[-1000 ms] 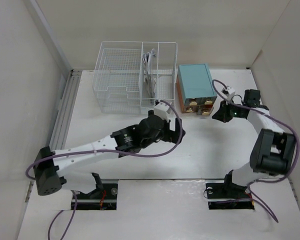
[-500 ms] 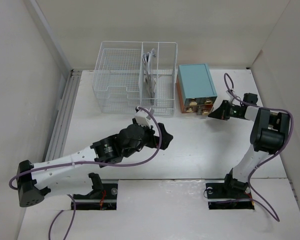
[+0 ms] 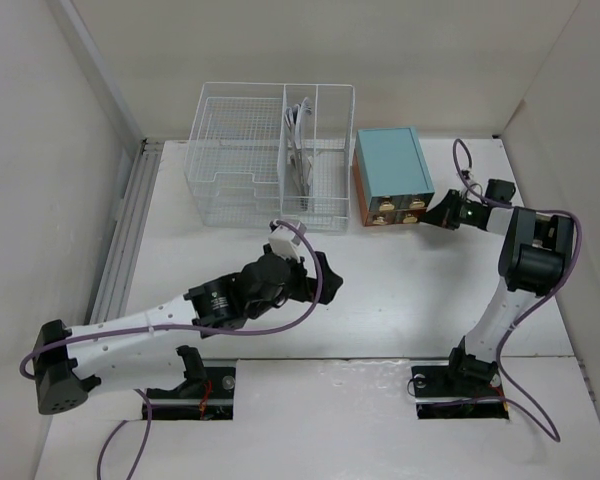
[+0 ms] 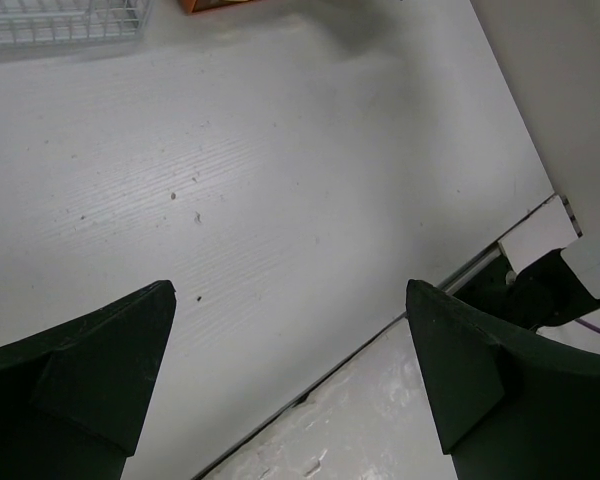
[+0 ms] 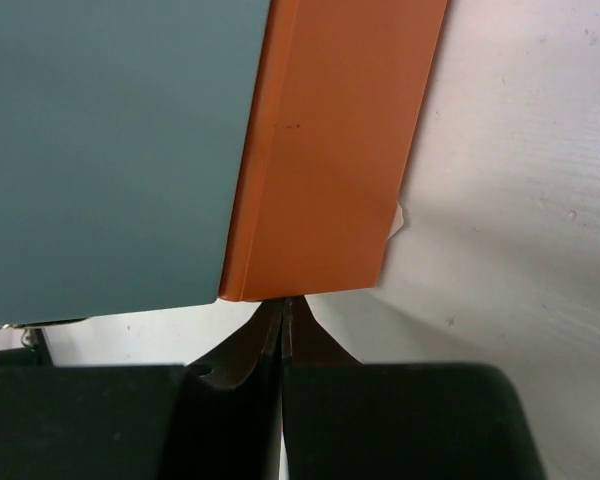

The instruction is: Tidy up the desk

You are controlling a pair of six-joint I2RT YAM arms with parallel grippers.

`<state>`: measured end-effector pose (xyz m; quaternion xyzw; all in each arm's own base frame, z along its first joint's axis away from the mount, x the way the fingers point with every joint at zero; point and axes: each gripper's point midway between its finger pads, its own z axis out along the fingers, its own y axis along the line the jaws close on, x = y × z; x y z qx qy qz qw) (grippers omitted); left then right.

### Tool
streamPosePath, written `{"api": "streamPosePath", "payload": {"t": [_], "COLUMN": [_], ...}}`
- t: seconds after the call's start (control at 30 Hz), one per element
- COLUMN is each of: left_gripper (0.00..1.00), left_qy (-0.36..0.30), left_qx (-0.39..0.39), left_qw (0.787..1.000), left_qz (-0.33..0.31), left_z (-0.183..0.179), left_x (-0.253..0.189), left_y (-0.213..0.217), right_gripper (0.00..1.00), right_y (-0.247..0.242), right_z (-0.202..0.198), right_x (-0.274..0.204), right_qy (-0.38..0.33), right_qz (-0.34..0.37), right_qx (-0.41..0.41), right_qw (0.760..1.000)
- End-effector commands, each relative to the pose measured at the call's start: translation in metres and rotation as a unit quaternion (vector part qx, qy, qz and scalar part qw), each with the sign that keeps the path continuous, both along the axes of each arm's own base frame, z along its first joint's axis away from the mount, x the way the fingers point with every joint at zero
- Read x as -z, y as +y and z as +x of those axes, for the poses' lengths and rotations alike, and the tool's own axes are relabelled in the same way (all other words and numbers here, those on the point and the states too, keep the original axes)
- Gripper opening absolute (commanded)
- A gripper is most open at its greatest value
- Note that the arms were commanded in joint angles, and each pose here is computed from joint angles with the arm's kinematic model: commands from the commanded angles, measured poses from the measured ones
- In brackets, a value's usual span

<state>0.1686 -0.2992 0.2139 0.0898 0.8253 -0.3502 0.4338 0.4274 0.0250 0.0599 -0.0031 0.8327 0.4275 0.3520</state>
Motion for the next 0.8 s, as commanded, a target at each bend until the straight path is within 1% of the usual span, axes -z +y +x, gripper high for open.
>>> {"api": "streamPosePath", "payload": {"t": [0.0, 0.07, 0.13, 0.17, 0.23, 0.27, 0.3, 0.37, 0.4, 0.43, 0.47, 0.5, 0.53, 0.57, 0.6, 0.63, 0.67, 0.7, 0.73, 0.77], "left_gripper": [1.00, 1.00, 1.00, 1.00, 1.00, 1.00, 1.00, 1.00, 1.00, 1.00, 1.00, 1.00, 1.00, 1.00, 1.00, 1.00, 1.00, 1.00, 1.00, 1.00], "left_qy": [-0.008, -0.010, -0.008, -0.007, -0.004, -0.004, -0.005, -0.003, -0.007, -0.008, -0.012, -0.018, -0.019, -0.027, -0.039, -0.051, -0.058, -0.080, -0.092, -0.100], "left_qx": [-0.007, -0.007, -0.003, 0.002, 0.009, 0.009, 0.013, 0.020, 0.020, 0.022, 0.029, 0.032, 0.036, 0.041, 0.030, 0.022, 0.015, 0.000, -0.009, -0.019], "left_qw": [0.999, 0.999, 0.999, 0.999, 0.999, 0.999, 0.999, 0.999, 0.999, 0.999, 0.999, 0.999, 0.999, 0.999, 0.999, 0.998, 0.998, 0.996, 0.995, 0.993], "left_qz": [-0.030, -0.034, -0.035, -0.036, -0.037, -0.037, -0.042, -0.034, -0.042, -0.033, -0.034, -0.026, -0.033, -0.018, -0.008, -0.002, 0.016, 0.037, 0.046, 0.056], "left_z": [0.000, 0.000, -0.002, -0.004, -0.006, -0.006, -0.007, -0.008, -0.007, -0.007, -0.006, -0.004, -0.005, -0.004, 0.001, 0.007, 0.011, 0.020, 0.025, 0.030], "left_x": [-0.012, -0.015, -0.015, -0.014, -0.014, -0.014, -0.016, -0.009, -0.015, -0.011, -0.017, -0.017, -0.023, -0.022, -0.025, -0.032, -0.032, -0.034, -0.040, -0.041], "left_y": [0.000, 0.001, 0.000, 0.001, 0.000, 0.000, -0.002, -0.004, -0.006, -0.007, -0.012, -0.014, -0.016, -0.017, -0.013, -0.013, -0.010, -0.006, -0.005, -0.004], "right_gripper": [0.00, 0.00, 0.00, 0.00, 0.00, 0.00, 0.00, 0.00, 0.00, 0.00, 0.00, 0.01, 0.05, 0.09, 0.14, 0.28, 0.39, 0.50, 0.69, 1.00], "right_y": [0.000, 0.005, 0.008, 0.008, 0.007, 0.009, 0.009, 0.010, 0.010, 0.004, 0.002, -0.003, -0.001, -0.007, -0.009, -0.004, -0.005, -0.005, -0.013, -0.017], "right_z": [0.024, 0.016, 0.003, -0.015, -0.035, -0.054, -0.063, -0.079, -0.095, -0.095, -0.096, -0.090, -0.096, -0.088, -0.086, -0.087, -0.083, -0.082, -0.064, -0.060], "right_x": [-0.015, -0.017, -0.023, -0.016, -0.016, -0.014, -0.012, -0.018, -0.019, -0.024, -0.042, -0.054, -0.060, -0.076, -0.089, -0.099, -0.110, -0.141, -0.162, -0.187], "right_qy": [-0.043, -0.044, -0.050, -0.015, -0.021, 0.012, -0.004, 0.003, 0.027, 0.007, -0.010, -0.048, -0.044, -0.077, -0.095, -0.109, -0.132, -0.184, -0.230, -0.264], "right_qz": [-0.006, 0.005, -0.005, -0.001, -0.022, -0.012, -0.032, -0.038, -0.029, -0.044, -0.039, -0.072, -0.070, -0.098, -0.140, -0.167, -0.204, -0.253, -0.334, -0.372], "right_qx": [0.001, -0.010, -0.026, -0.028, -0.046, -0.055, -0.080, -0.094, -0.099, -0.105, -0.100, -0.114, -0.115, -0.120, -0.124, -0.141, -0.146, -0.136, -0.098, -0.050], "right_qw": [0.999, 0.999, 0.998, 0.999, 0.998, 0.998, 0.996, 0.995, 0.994, 0.994, 0.994, 0.990, 0.990, 0.985, 0.978, 0.970, 0.959, 0.940, 0.909, 0.889]}}
